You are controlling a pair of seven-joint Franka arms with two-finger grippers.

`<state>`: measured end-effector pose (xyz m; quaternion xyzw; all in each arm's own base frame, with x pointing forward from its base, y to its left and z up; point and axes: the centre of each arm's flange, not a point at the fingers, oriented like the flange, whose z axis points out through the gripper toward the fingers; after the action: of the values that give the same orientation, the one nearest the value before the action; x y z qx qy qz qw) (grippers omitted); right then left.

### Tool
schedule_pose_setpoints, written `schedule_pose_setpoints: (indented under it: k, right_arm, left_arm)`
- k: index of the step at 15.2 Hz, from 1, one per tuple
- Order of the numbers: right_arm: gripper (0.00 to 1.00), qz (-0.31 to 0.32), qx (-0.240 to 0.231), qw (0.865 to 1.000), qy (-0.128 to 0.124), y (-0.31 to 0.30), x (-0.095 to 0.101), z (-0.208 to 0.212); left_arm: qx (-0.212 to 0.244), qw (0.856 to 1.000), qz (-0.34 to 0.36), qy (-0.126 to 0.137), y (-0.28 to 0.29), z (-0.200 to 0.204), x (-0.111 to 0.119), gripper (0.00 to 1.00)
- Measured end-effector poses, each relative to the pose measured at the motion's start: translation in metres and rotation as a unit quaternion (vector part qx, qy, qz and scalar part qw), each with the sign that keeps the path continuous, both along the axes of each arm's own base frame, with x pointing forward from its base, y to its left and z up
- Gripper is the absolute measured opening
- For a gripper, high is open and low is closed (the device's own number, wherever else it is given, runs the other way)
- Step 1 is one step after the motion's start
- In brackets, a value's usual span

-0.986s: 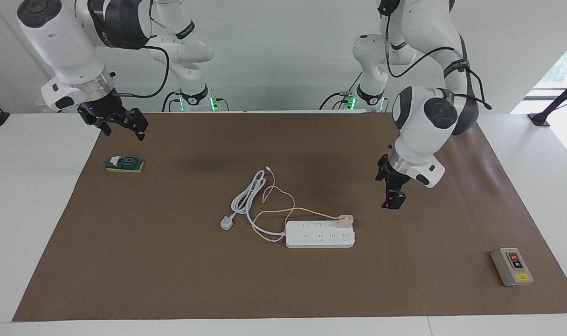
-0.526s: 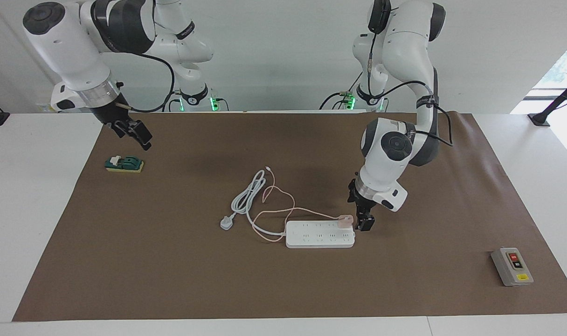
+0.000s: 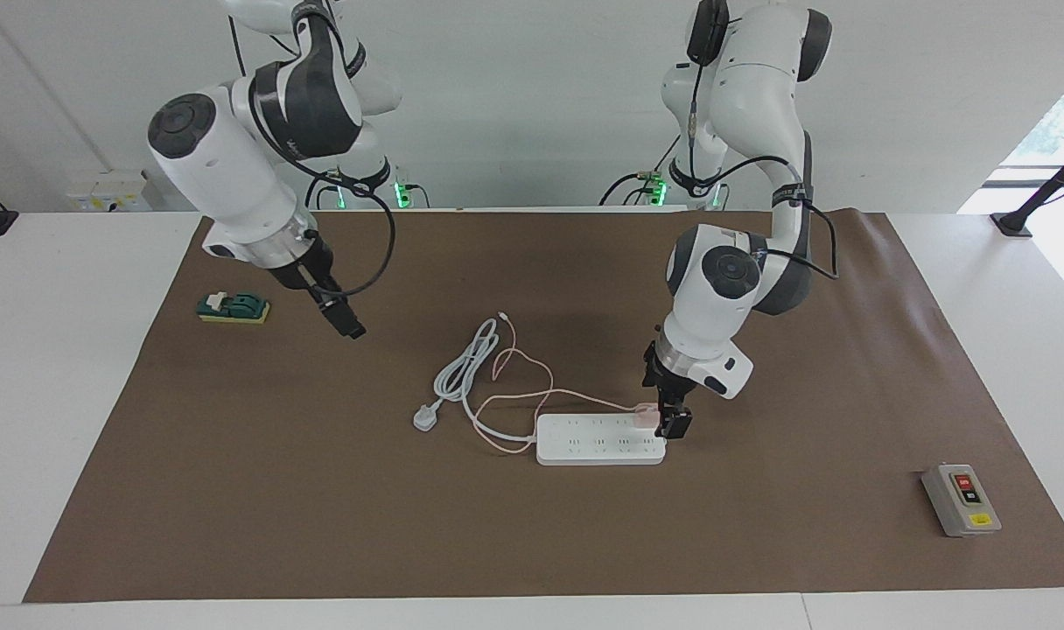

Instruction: Unplug charger and place it aside

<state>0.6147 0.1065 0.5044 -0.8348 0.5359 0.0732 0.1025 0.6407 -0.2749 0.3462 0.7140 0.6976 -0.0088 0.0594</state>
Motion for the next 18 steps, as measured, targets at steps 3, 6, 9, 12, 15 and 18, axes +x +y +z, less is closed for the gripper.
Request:
schedule_pose_setpoints:
  k: [3,6,9,12,15,18]
  right_arm:
    - [0.99,-0.086,0.052,0.995,-0.003,0.044,0.018,-0.025]
    - [0.99,-0.119,0.075,0.990,0.009,0.096,0.034,-0.062]
    - [0.98,-0.143,0.081,0.986,0.018,0.124,0.061,-0.082]
    - [0.98,-0.164,0.098,0.981,0.027,0.145,0.078,-0.096]
    - [0.98,-0.173,0.109,0.978,0.031,0.158,0.090,-0.106]
    - [0.98,-0.163,0.108,0.980,0.040,0.178,0.086,-0.120]
  left_arm:
    - [0.000,1.000,-0.001,-0.001,-0.003,-0.004,0.000,0.96]
    - [0.000,1.000,0.000,-0.002,-0.002,-0.003,0.000,0.76]
    - [0.000,1.000,0.001,-0.002,-0.001,-0.003,0.001,0.35]
    - [0.000,1.000,0.001,-0.002,-0.001,-0.004,0.001,0.14]
    - [0.000,1.000,0.001,-0.002,-0.001,-0.005,0.001,0.02]
    - [0.001,1.000,0.000,-0.002,-0.001,-0.005,0.001,0.02]
